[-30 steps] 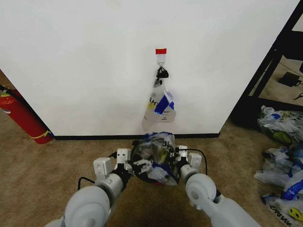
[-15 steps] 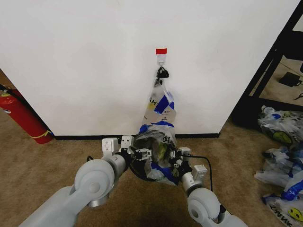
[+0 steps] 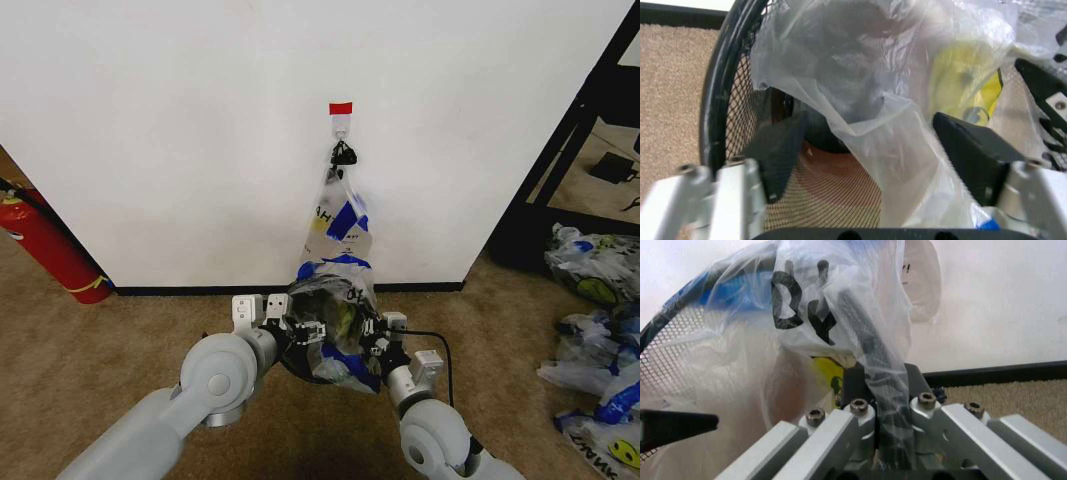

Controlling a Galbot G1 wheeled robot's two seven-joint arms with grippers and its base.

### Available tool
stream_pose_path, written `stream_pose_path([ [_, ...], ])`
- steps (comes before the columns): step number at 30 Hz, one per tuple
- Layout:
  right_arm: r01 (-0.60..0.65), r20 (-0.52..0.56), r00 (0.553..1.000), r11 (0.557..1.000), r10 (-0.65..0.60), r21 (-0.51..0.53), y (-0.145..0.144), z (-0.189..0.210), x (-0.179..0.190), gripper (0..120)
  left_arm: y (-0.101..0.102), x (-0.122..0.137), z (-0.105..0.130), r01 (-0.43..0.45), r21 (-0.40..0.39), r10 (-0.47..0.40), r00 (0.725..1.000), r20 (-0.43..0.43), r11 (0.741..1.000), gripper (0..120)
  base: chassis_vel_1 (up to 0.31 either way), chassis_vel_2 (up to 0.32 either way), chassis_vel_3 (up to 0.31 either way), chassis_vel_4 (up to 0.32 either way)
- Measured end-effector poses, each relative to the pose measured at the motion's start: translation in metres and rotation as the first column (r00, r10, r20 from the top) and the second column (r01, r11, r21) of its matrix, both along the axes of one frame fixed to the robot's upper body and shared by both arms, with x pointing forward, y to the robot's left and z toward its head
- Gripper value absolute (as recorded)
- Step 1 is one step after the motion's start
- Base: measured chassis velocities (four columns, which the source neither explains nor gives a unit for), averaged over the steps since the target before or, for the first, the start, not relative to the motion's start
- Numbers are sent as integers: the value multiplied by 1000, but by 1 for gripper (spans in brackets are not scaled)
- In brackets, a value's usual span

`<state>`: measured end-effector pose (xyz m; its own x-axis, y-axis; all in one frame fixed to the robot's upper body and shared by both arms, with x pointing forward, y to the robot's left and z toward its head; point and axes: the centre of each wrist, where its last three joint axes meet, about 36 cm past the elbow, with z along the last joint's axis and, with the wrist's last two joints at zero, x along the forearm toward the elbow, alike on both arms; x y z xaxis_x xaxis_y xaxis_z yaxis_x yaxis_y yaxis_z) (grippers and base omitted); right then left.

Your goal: Pick up the garbage bag from the wall and place it over the trash bin.

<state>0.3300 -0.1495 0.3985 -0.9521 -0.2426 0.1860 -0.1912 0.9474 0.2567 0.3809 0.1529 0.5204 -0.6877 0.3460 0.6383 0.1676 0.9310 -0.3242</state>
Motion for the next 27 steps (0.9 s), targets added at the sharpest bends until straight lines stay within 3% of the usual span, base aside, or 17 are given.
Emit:
stream_pose_path([
  [20,8,-12,1000,1000,-8,-2,-1,-2,-2,0,-2,-2,-6,-18,-18,18,1000,6,1000,0,0,0,0,0],
  [27,22,-13,1000,1000,-22,-7,-2,-8,0,0,9,-7,4,-27,-20,28,998,48,999,0,0,0,0,0],
])
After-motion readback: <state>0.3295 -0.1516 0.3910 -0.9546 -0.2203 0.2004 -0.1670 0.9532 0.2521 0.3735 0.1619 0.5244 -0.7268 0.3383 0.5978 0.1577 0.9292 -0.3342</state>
